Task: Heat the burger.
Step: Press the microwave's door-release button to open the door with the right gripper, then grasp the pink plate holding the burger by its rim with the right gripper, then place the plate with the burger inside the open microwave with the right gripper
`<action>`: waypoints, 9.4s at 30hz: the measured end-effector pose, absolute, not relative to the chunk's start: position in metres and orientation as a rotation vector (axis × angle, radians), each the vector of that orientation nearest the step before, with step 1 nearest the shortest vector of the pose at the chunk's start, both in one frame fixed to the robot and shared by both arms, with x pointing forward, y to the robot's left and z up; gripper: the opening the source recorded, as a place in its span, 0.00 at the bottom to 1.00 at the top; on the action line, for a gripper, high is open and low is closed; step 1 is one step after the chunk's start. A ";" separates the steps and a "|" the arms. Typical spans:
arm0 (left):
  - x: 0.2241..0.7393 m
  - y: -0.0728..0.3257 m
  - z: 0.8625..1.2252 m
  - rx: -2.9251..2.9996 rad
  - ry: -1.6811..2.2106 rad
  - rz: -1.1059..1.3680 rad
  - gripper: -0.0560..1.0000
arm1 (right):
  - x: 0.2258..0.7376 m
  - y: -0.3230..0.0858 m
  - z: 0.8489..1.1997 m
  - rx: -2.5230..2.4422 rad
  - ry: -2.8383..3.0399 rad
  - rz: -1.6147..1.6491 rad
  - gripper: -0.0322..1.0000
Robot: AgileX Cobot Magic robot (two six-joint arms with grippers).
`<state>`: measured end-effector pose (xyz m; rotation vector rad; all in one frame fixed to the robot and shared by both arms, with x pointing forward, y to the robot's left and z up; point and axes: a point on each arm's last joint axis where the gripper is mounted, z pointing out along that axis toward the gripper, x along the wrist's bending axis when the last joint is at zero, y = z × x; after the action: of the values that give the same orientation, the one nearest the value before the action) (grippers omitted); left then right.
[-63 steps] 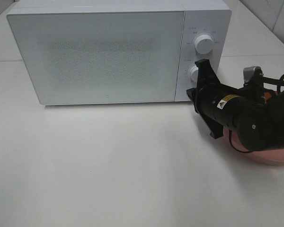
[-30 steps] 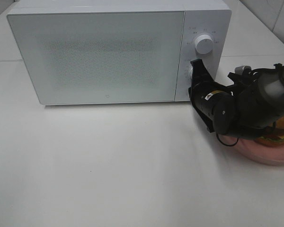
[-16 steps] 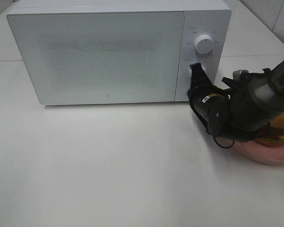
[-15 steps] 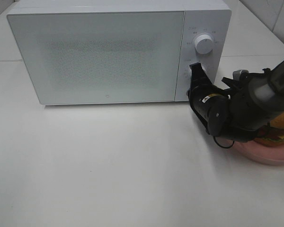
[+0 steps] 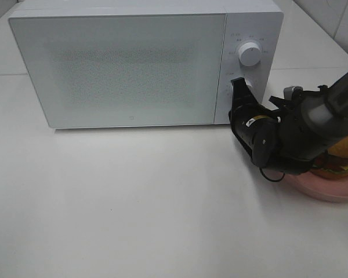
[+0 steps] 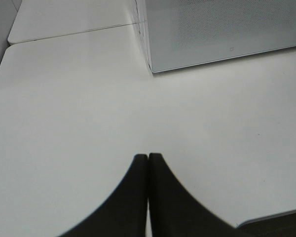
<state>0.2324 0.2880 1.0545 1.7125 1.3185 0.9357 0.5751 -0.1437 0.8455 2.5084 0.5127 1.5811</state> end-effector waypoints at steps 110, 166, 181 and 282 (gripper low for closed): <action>0.232 0.288 1.055 1.712 1.319 0.936 0.05 | 0.512 -0.142 0.996 1.534 2.480 0.474 0.64; 0.232 0.288 1.055 1.712 1.319 0.936 0.05 | 0.549 -0.145 0.877 1.510 2.511 -0.204 0.58; 0.232 0.288 1.055 1.712 1.319 0.936 0.05 | 0.549 -0.150 0.880 1.436 2.510 -0.270 0.10; 0.232 0.288 1.055 1.712 1.319 0.936 0.05 | 0.462 -0.079 0.964 -0.951 2.322 0.163 0.06</action>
<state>0.2324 0.2880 1.0545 1.7125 1.3185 0.9357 0.4622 -0.0790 0.9641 -0.9508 2.3224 0.1634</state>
